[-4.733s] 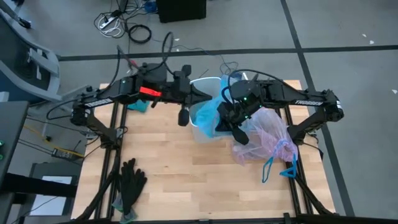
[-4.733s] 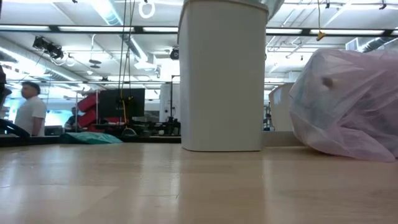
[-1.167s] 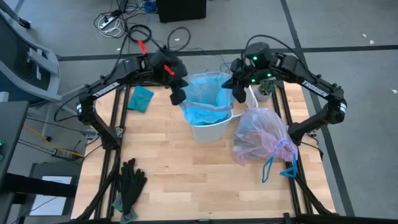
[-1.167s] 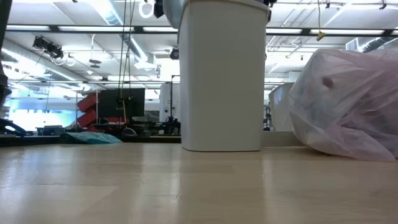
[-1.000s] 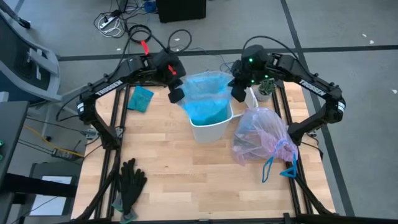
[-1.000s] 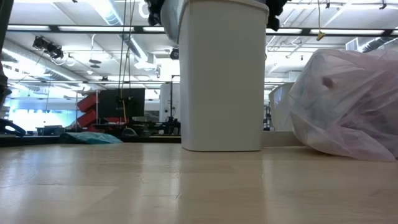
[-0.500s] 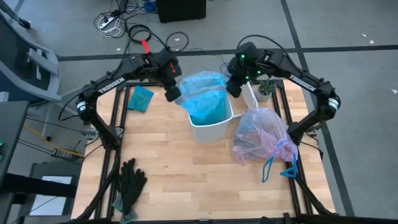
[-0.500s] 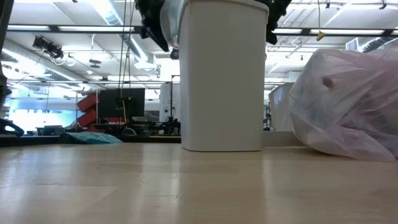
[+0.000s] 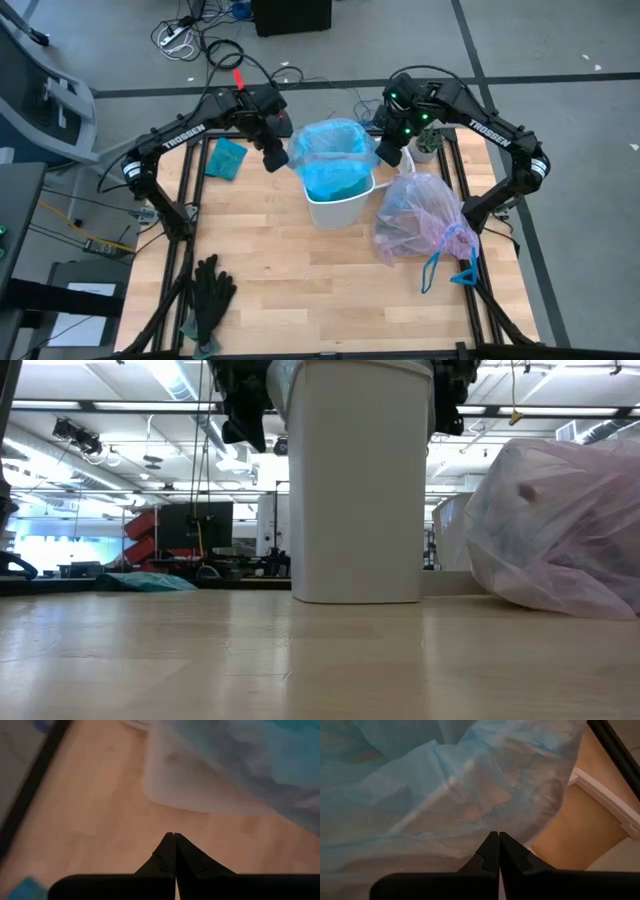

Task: Place trash/remove bag and relplace
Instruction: Put the blue trash bag in the trash bin

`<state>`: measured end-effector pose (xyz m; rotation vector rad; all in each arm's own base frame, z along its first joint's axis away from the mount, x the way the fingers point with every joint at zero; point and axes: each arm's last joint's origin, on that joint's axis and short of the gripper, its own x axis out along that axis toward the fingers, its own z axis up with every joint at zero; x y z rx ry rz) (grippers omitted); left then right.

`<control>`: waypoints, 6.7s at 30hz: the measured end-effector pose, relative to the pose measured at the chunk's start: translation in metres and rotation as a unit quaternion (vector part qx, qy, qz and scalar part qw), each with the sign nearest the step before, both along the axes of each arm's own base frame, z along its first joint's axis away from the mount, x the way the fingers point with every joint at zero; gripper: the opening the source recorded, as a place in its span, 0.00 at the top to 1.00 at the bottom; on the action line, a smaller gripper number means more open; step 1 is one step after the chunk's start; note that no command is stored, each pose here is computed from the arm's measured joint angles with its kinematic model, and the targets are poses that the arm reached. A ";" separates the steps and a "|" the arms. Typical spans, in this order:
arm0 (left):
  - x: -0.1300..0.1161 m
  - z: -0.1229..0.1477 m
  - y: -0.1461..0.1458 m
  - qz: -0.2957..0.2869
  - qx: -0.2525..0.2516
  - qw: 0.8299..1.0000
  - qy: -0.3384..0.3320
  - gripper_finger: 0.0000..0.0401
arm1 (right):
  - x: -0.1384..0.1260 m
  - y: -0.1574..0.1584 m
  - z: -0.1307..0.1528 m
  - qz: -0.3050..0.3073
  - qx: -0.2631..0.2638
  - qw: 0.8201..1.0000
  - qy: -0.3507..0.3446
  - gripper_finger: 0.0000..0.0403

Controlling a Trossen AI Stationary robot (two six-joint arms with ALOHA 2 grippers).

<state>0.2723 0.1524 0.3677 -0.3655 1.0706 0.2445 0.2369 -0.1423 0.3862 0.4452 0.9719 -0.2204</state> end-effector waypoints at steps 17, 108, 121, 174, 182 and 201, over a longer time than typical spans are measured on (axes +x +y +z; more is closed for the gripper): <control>-0.019 0.014 -0.018 0.100 0.042 0.993 0.049 1.00 | -0.035 0.018 0.032 -0.014 -0.112 0.993 -0.027 1.00; -0.008 0.034 -0.173 -0.025 0.146 0.970 -0.190 0.99 | -0.033 0.124 0.020 0.061 -0.020 0.994 -0.093 1.00; -0.008 0.033 -0.161 0.043 0.205 0.961 -0.182 0.99 | -0.008 0.096 0.026 0.015 -0.127 0.979 -0.157 1.00; -0.001 -0.003 -0.056 0.105 0.287 0.932 -0.194 0.99 | 0.011 0.002 0.011 -0.095 -0.241 0.956 -0.142 1.00; -0.003 -0.002 -0.038 0.097 0.325 0.923 -0.180 0.99 | 0.009 0.006 0.012 -0.066 -0.184 0.966 -0.168 1.00; 0.018 -0.052 -0.006 -0.029 0.147 0.975 -0.166 0.99 | -0.005 0.014 0.015 -0.101 -0.123 0.974 -0.163 1.00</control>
